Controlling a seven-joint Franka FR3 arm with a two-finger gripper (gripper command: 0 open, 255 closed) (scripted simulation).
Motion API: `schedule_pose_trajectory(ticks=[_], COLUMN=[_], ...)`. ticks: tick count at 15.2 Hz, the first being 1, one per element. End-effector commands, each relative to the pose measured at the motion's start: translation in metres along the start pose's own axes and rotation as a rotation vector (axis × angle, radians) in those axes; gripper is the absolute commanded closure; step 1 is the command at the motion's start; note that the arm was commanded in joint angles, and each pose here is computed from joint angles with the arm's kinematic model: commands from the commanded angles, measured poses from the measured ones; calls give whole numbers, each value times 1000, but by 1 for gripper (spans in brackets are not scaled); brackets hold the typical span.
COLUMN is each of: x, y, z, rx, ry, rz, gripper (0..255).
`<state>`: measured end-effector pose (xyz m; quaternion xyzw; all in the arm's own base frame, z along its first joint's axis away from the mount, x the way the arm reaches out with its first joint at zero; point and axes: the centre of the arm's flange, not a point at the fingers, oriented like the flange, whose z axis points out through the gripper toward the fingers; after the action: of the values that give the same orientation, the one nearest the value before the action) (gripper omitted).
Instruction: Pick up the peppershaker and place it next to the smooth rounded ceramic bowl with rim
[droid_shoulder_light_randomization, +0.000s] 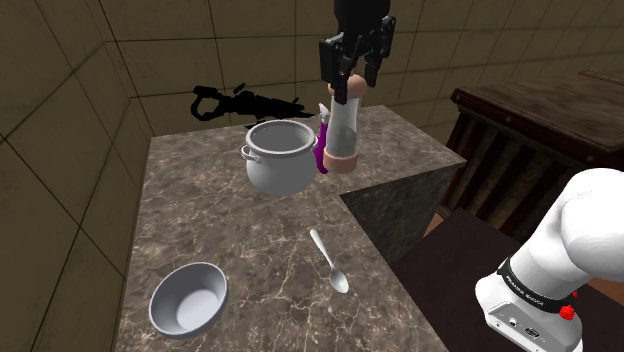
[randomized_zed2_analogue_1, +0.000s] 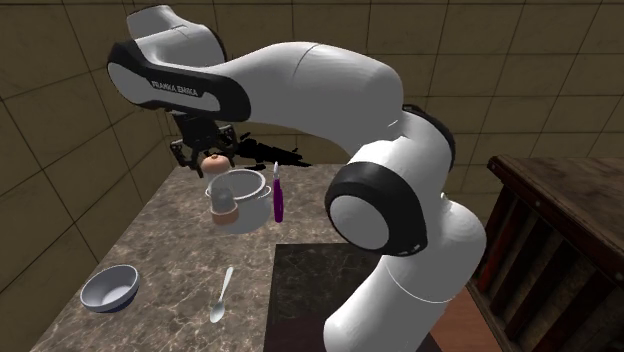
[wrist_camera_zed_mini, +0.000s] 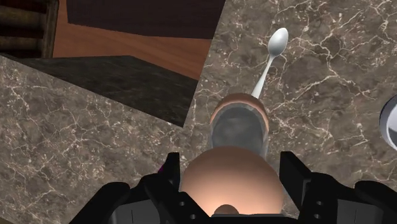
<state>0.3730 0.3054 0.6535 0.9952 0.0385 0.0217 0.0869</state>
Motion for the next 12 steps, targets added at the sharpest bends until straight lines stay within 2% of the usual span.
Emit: schedule_pose_trajectory(ticks=[1, 12], x=[-10, -58], y=[-24, -159], z=[-7, -33], rx=[1, 1], ry=[0, 0], rz=[1, 1], gripper=[255, 255])
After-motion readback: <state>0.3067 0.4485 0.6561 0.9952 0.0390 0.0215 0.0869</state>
